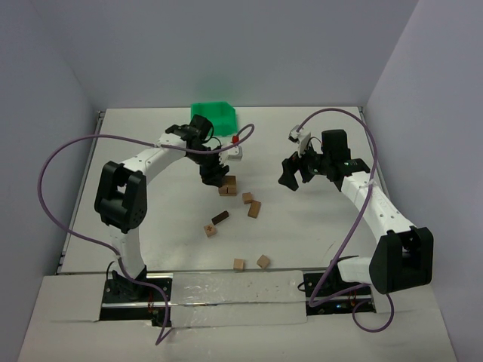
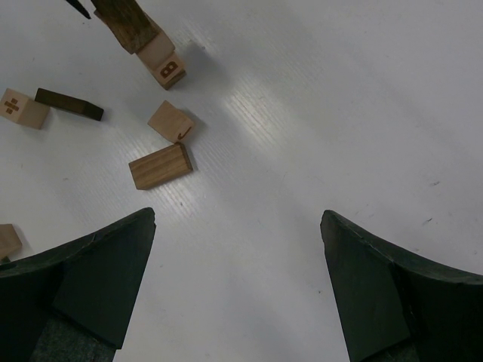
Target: Build the wood block tower
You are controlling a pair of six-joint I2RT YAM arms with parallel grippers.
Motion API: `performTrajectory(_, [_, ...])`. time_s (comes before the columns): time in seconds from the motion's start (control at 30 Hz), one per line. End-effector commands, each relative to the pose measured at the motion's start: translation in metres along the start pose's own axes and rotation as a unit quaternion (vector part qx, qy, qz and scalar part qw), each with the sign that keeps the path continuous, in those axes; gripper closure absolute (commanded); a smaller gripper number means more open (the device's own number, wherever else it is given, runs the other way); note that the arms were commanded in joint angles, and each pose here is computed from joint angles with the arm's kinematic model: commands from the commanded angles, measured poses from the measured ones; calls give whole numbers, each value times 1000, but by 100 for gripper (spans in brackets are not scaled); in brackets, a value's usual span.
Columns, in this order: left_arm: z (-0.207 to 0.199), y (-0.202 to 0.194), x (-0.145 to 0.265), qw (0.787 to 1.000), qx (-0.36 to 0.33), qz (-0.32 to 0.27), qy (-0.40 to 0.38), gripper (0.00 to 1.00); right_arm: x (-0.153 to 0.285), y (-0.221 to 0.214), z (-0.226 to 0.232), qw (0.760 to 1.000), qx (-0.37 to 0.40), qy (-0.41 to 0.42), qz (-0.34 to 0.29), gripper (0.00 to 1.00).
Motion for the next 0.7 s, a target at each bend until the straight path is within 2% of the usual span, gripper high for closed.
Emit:
performTrajectory(0.0, [-4,12,11,1000,-11,-20,9,22,6,13,-4,999,14,-13,-26,3])
performTrajectory(0.07, [-4,15,13,1000,-13,-25,10,8,6,13,-4,999,15,-13,-27,3])
performTrajectory(0.13, [-5,22,20,999,-16,-37,12,1,6,13,-5,999,16,-14,-26,3])
performTrajectory(0.27, [-9,40,43,997,-24,-71,20,1,7,15,-5,999,16,-13,-25,3])
performTrajectory(0.37, [-5,48,78,992,-11,-118,37,1,7,15,-2,999,20,-8,-27,3])
performTrajectory(0.5, [-7,49,138,976,33,-208,51,1,-5,9,18,999,37,21,-11,3])
performTrajectory(0.6, [-5,30,182,957,82,-268,70,1,-20,1,31,998,63,27,16,3])
performTrajectory(0.67, [-15,23,194,950,96,-288,80,1,-35,-2,48,995,82,47,31,3])
Point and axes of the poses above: each gripper's point midway between its finger pads, its own x axis back along the fingers, its own z axis along the line the jaws close on, y = z × x, the point moved 4 cm from there along x, back along the fingers, and after that the axes turned 12 degrees about x, right-handed, at the moved point
